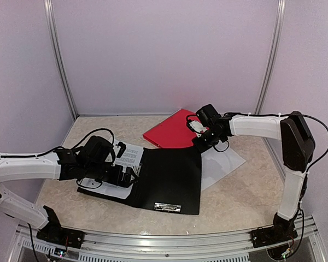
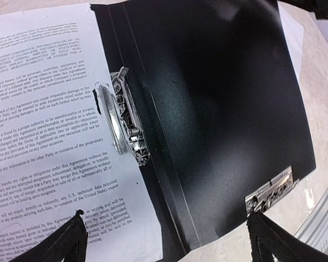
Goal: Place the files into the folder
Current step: Rotate the folder with some files at the center of the board.
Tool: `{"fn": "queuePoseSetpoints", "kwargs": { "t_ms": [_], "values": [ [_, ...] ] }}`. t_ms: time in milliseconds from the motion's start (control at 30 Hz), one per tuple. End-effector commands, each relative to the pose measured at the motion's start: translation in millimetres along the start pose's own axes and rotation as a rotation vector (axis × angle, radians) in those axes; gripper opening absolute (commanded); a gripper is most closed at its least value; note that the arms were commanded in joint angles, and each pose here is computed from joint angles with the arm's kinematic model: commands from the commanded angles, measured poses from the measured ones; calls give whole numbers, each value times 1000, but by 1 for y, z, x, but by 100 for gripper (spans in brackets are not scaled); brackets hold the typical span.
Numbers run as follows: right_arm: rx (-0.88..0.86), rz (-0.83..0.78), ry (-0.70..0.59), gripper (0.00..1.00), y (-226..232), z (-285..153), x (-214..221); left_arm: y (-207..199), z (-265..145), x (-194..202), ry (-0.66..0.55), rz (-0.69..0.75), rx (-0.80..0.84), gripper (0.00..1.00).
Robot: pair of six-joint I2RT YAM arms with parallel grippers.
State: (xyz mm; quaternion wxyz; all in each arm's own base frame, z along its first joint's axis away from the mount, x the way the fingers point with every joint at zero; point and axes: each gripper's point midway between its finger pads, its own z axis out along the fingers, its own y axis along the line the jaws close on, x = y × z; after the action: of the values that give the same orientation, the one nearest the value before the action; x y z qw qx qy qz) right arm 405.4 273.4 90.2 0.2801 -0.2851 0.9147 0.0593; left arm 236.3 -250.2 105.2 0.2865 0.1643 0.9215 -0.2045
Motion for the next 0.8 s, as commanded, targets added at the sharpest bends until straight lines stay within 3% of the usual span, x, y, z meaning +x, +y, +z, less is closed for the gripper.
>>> {"fn": "queuePoseSetpoints", "kwargs": {
  "t_ms": [0, 67, 200, 267, 400, 467, 600, 767],
  "values": [
    [24, -139, 72, 1, -23, 7, 1, -27, 1, 3, -16, 131, 152, 99],
    [26, -148, 75, 5, -29, 9, -5, -38, 1, 4, -16, 195, 209, 99],
    [40, -129, 31, 31, -33, 2, -20, -62, 4, 4, -39, 354, 296, 99],
    [51, -95, -10, 51, -34, -9, -25, -71, 9, 4, -41, 415, 329, 99],
    [76, -30, -93, 76, -38, -43, -27, -96, 18, 11, -52, 566, 424, 99],
    [62, 13, -131, 77, -36, -62, -24, -112, 21, 13, -84, 664, 483, 99],
    [-72, 97, -183, 67, -9, -86, -4, -129, 37, 27, -63, 794, 556, 96],
    [-203, 183, -141, 59, 38, -91, 51, -142, 60, 43, -36, 917, 600, 92]
  ]
}}
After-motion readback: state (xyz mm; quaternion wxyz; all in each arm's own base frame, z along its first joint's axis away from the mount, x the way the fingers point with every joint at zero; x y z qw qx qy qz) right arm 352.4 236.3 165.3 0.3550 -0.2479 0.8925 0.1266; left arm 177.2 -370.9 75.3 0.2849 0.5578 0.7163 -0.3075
